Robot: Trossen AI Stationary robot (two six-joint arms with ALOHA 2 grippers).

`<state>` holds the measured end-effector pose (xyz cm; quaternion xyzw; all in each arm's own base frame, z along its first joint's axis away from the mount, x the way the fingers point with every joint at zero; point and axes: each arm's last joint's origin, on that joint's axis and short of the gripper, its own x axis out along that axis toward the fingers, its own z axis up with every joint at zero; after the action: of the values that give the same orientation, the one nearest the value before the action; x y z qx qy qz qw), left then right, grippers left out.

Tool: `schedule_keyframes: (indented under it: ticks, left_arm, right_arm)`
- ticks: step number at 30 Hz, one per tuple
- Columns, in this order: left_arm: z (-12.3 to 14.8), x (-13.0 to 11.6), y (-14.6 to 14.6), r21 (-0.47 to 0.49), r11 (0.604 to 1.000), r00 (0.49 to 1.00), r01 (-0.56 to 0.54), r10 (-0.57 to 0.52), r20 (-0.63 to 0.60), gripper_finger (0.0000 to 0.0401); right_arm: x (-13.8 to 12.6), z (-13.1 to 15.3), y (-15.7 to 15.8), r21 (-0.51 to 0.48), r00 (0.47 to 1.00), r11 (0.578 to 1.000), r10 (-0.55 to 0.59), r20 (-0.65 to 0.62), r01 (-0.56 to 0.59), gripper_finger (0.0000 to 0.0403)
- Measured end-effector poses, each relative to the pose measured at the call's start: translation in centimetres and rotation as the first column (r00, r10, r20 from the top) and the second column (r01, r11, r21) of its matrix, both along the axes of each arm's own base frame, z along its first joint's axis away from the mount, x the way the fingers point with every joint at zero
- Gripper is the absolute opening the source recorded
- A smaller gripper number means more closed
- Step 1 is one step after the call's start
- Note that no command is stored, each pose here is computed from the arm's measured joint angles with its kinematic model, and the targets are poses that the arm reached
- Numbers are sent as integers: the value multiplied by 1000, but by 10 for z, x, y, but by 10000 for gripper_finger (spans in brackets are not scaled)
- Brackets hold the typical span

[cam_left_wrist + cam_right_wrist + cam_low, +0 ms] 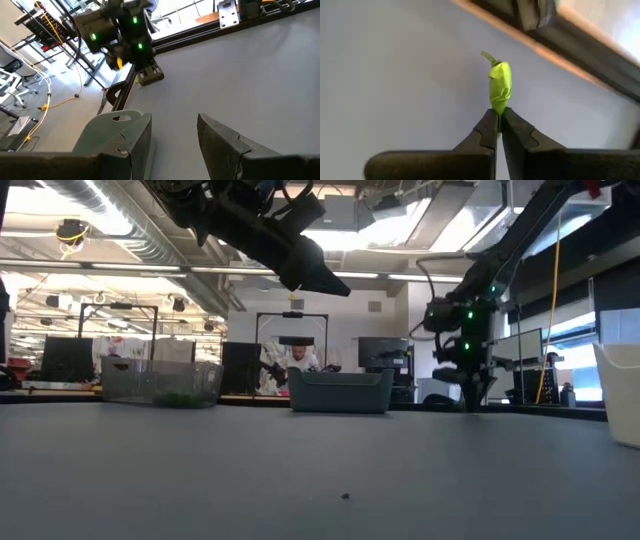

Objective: Sort produce into baskets
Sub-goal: Put the green chili pepper into the white bin

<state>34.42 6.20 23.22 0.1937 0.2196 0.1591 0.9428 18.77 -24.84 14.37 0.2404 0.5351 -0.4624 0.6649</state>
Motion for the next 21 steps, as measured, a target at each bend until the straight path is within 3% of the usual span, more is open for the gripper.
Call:
schedule_keyframes:
  ticks: [3,9,21]
  left_arm:
    - [0,0,0,-1,1000,1000,0,0,-2,155]
    - [0,0,0,-1,1000,1000,0,0,-3,155]
    - [0,0,0,3,1000,1000,2,-1,-7,155]
  right_arm:
    - [3,22,10,-13,999,1000,14,53,-14,16]
    - [8,63,49,53,993,997,52,107,-58,10]
    - [11,121,164,167,958,968,140,249,-185,18]
